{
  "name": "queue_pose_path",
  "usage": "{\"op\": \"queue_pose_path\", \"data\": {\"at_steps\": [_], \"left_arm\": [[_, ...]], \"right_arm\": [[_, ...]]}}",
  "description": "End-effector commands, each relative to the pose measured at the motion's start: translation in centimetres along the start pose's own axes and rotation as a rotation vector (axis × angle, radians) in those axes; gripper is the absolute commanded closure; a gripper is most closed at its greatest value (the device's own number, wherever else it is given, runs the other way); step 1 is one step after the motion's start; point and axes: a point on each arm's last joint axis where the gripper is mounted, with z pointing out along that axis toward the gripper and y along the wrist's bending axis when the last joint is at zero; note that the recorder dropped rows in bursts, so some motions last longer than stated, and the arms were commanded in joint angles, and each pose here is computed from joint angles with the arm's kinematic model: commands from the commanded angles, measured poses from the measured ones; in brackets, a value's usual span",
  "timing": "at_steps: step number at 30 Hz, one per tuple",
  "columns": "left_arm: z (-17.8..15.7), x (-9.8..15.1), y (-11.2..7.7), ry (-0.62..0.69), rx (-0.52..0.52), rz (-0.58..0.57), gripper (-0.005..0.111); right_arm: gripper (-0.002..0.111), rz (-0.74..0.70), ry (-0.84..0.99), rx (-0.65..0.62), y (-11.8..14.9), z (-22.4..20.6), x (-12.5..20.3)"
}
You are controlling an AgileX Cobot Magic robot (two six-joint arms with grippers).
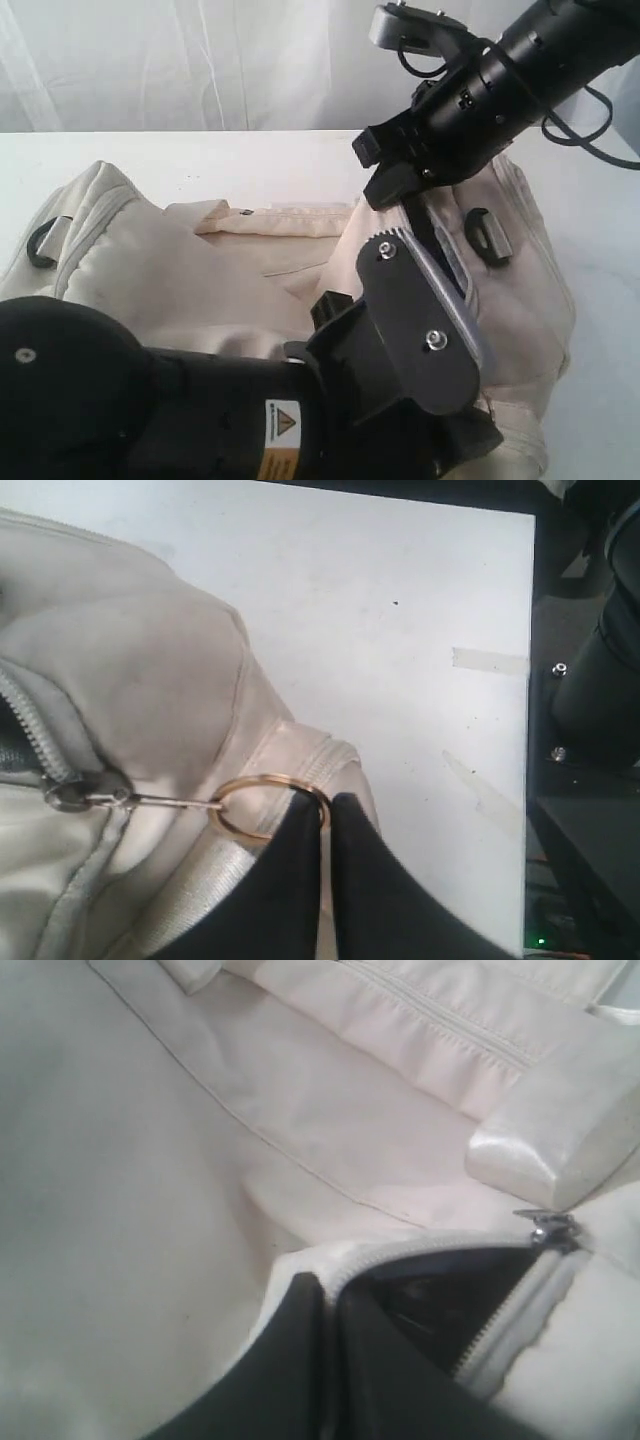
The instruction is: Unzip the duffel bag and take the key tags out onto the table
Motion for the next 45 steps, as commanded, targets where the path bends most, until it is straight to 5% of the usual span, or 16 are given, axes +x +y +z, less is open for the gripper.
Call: {"op": "queue_pose_path", "data": {"at_steps": [1,5,12,14,21,34,36,41,45], "left_arm": [[0.0,0.0,-1.9,0.002,0.128,0.111,0.107],[0.0,0.0,-1.6,0.002,0.093,0.113,0.107],[0.0,-0.1,-0.9,0.002,0.023,0.16,0.107],[0.0,-0.1,-0.7,0.001,-0.004,0.168,0.107],[0.0,-0.2,0.0,0.007,-0.084,0.262,0.107],[-1.2,-1.0,0.5,-0.023,-0.145,0.338,0.107],[-1.5,-1.2,0.4,-0.037,-0.131,0.343,0.107],[-2.2,-1.6,-0.6,-0.076,-0.028,0.369,0.107],[-2.2,-1.6,-1.6,-0.089,0.075,0.363,0.107]], "right_arm": [[0.103,-0.025,-0.086,0.105,-1.0,-1.4,-1.0],[0.094,-0.078,-0.033,0.073,-0.1,-2.6,-0.8],[0.053,-0.302,-0.065,0.124,1.8,-6.9,-0.2],[0.05,-0.311,-0.037,0.147,2.1,-7.8,0.5],[0.057,-0.09,0.044,0.134,2.5,-7.9,2.7],[0.061,0.036,0.26,0.12,0.7,-3.5,7.4],[0.068,0.044,0.28,0.116,0.5,-3.0,7.6],[0.108,0.047,0.301,0.111,0.1,-2.4,7.6],[0.108,0.044,0.285,0.12,0.0,-2.3,7.4]]}}
